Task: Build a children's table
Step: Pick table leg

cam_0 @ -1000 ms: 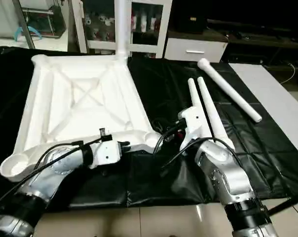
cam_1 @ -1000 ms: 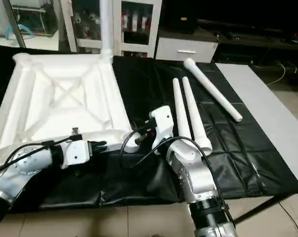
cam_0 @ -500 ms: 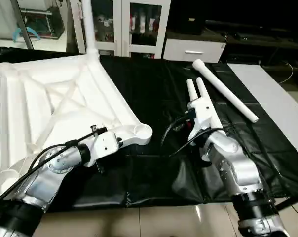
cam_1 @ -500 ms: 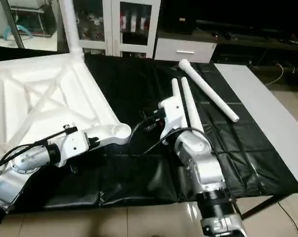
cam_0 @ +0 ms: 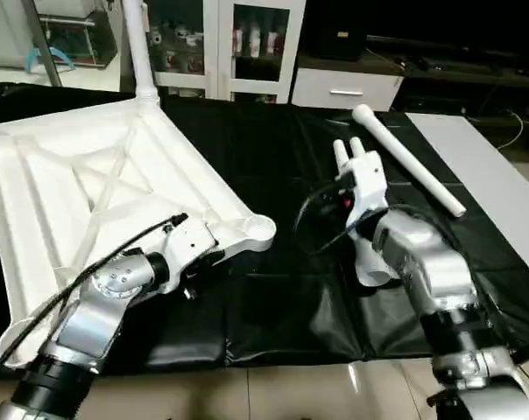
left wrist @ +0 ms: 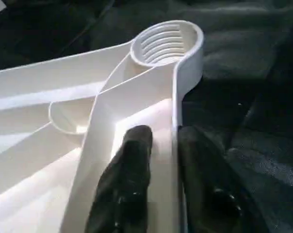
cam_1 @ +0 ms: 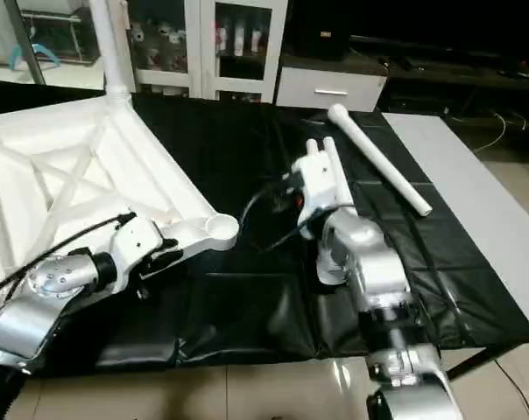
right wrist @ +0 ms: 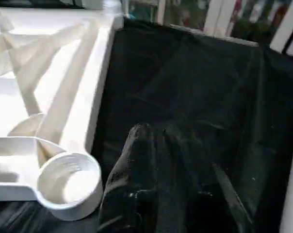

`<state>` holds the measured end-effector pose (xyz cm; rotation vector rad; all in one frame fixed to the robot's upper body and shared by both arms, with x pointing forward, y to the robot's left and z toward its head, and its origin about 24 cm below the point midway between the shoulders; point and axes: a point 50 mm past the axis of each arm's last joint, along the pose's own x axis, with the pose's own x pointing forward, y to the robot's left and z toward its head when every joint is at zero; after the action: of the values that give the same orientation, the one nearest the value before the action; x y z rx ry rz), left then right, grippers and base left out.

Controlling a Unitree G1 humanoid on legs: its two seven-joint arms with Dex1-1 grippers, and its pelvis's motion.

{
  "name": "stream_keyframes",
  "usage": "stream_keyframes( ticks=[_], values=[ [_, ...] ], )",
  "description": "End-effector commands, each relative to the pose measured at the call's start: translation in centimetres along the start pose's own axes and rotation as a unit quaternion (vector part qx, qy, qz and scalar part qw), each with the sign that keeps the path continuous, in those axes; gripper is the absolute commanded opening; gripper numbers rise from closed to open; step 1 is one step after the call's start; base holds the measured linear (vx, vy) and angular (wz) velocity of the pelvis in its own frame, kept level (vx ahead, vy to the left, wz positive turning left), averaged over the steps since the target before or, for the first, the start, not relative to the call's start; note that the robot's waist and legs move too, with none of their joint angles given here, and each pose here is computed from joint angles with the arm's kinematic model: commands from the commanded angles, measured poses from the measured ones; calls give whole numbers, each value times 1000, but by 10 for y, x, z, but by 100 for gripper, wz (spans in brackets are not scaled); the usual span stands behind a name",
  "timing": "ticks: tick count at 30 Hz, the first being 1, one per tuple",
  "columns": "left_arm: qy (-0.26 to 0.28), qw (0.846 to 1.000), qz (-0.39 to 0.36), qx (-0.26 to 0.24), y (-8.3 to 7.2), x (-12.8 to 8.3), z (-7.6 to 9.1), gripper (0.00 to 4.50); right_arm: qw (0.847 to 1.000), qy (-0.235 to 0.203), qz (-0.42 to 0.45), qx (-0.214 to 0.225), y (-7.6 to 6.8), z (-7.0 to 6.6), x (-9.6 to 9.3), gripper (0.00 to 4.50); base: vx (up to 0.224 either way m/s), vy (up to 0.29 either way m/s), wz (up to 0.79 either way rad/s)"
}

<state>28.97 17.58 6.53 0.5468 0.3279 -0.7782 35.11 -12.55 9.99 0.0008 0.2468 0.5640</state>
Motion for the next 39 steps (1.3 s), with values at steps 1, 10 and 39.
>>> stream_keyframes(
  ticks=[1, 10, 39],
  values=[
    [-16, 1000, 22, 8, 17, -9, 13, 139, 999, 32, -41, 12, -15, 0, 1, 80, 0, 0, 0],
    [-110, 990, -91, -3, 3, -27, 54, 212, 972, 107, -201, 55, -56, -3, 10, 164, 0, 0, 0],
    [-104, 977, -184, -1, -22, -37, 74, 435, 946, 163, -271, 72, -81, -25, 1, 305, 0, 0, 0]
  ],
)
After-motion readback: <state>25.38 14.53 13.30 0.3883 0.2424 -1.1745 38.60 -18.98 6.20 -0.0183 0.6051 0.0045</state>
